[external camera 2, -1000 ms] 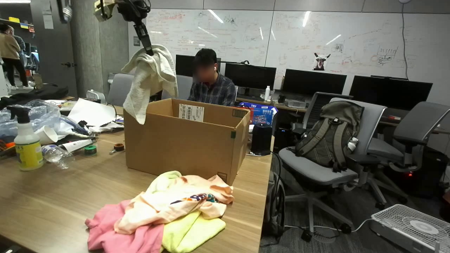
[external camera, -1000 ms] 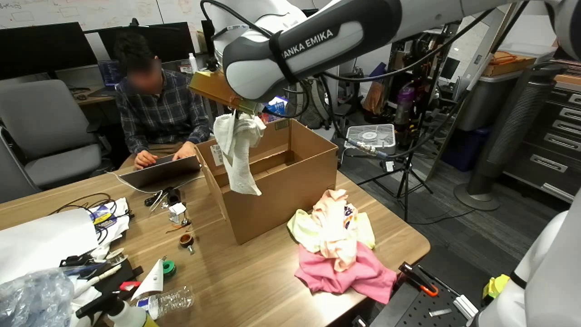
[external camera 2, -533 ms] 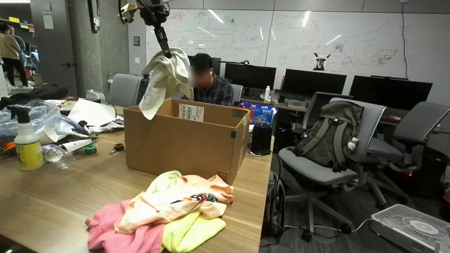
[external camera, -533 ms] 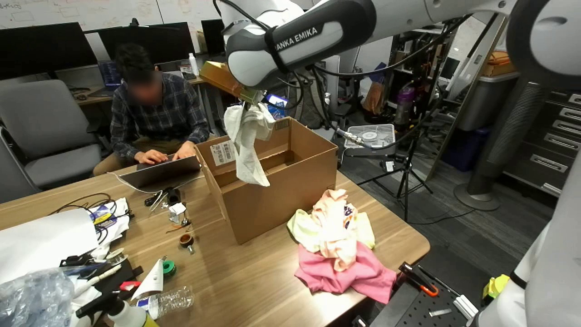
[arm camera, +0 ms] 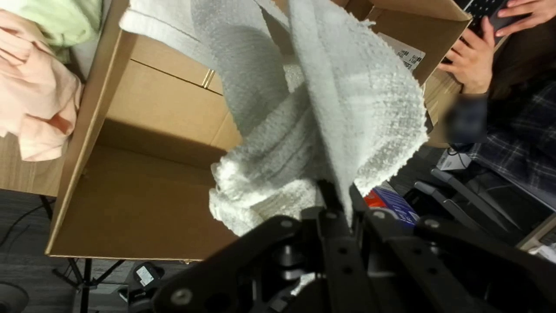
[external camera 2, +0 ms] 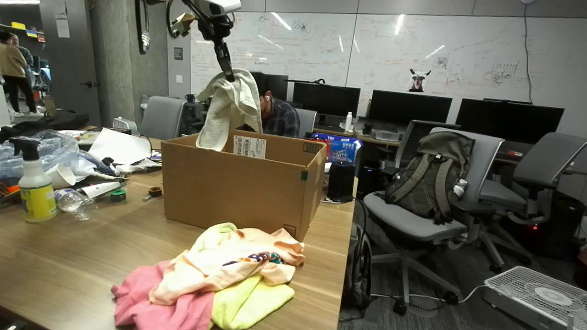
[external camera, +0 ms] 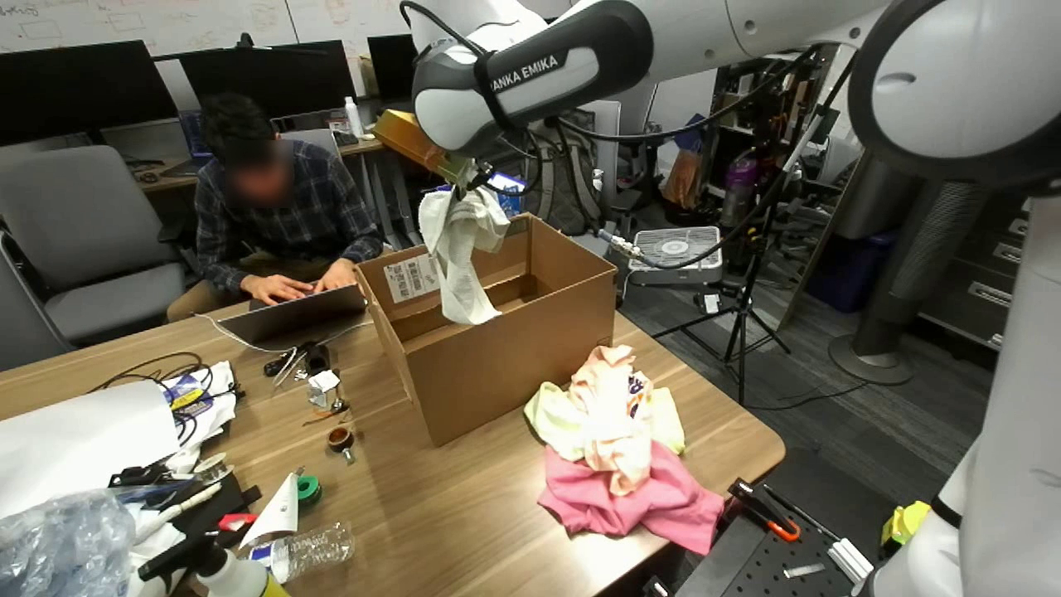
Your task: Pick the clothes and put them in the box
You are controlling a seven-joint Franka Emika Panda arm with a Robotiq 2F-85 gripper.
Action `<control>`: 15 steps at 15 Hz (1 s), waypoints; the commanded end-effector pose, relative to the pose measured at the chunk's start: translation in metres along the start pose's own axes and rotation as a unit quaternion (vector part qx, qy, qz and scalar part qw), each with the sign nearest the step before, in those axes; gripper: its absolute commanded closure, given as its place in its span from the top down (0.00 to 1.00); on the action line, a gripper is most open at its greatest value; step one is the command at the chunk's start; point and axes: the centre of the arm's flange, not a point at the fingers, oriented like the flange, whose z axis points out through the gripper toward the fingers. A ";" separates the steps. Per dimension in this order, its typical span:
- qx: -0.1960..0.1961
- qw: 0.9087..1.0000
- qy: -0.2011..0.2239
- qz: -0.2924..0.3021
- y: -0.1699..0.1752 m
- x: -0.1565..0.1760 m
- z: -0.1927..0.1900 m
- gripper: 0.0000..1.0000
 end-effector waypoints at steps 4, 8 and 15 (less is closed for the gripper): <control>-0.010 1.000 -0.019 -0.020 -0.009 0.002 0.001 0.40; -0.035 0.996 -0.046 -0.065 0.009 -0.004 0.006 0.69; -0.120 0.978 -0.075 -0.151 0.068 -0.006 0.035 1.00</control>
